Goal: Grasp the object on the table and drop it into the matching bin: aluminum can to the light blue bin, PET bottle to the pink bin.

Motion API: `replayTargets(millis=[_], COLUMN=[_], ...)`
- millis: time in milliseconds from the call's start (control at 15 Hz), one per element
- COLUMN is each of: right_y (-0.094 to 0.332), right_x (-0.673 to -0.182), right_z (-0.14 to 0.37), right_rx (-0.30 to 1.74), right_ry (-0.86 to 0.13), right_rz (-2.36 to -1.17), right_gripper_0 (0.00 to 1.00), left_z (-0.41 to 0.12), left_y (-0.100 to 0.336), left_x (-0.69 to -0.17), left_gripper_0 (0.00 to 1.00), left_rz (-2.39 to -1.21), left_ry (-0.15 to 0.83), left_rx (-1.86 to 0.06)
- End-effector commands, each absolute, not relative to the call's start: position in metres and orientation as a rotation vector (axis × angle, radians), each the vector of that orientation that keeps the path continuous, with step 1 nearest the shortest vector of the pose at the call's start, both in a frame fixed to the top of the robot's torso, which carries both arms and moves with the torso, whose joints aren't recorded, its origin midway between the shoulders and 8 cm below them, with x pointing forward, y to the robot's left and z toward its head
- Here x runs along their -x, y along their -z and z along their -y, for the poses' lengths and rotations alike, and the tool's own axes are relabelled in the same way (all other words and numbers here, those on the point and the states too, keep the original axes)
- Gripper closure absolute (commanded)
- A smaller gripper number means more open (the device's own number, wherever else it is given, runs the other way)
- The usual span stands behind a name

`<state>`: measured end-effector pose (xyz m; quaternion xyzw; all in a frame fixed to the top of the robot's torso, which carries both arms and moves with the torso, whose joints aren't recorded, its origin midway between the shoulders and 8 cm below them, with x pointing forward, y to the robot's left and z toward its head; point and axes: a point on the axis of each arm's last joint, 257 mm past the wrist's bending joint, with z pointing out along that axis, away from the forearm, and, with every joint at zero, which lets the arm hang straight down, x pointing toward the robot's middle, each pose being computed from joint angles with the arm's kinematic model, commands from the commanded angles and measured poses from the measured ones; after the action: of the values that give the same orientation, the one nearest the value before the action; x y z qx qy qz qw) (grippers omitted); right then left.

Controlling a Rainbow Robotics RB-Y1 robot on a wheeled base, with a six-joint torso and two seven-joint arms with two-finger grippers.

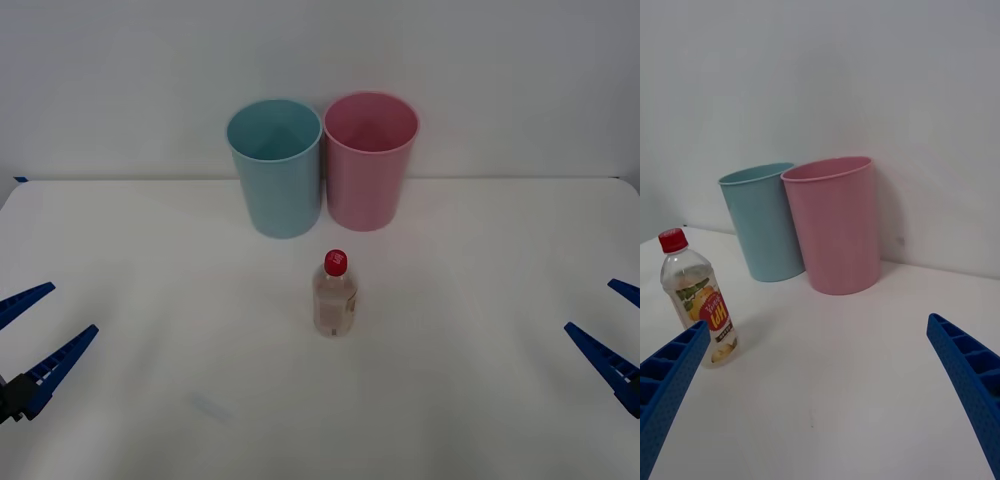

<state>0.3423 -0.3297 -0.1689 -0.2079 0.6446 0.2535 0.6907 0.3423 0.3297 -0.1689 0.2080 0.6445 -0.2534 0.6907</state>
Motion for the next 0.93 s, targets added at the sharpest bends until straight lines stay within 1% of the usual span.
replayTargets(millis=[67,133,400,733,933], right_y=[0.169,0.177,0.18,0.197,0.215], right_x=[-0.342,-0.338,-0.339,-0.34,-0.352], right_z=[0.33,0.336,0.335,0.307,0.296], right_rx=[0.465,0.45,0.483,0.542,0.612], right_ry=[-0.567,-0.561,-0.557,-0.586,-0.531], right_rz=[-1.441,-1.464,-1.485,-1.489,-1.46], right_gripper_0=[0.0,0.0,0.0,0.0,0.0], left_z=[-0.33,-0.33,-0.33,-0.33,-0.33], left_y=[0.169,0.169,0.169,0.169,0.169], left_x=[-0.342,-0.342,-0.342,-0.342,-0.342], left_gripper_0=[0.0,0.0,0.0,0.0,0.0], left_rz=[-1.441,-1.441,-1.441,-1.441,-1.441], left_ry=[0.567,0.567,0.567,0.567,0.567], left_rx=[-0.465,-0.465,-0.465,-0.465,-0.465])
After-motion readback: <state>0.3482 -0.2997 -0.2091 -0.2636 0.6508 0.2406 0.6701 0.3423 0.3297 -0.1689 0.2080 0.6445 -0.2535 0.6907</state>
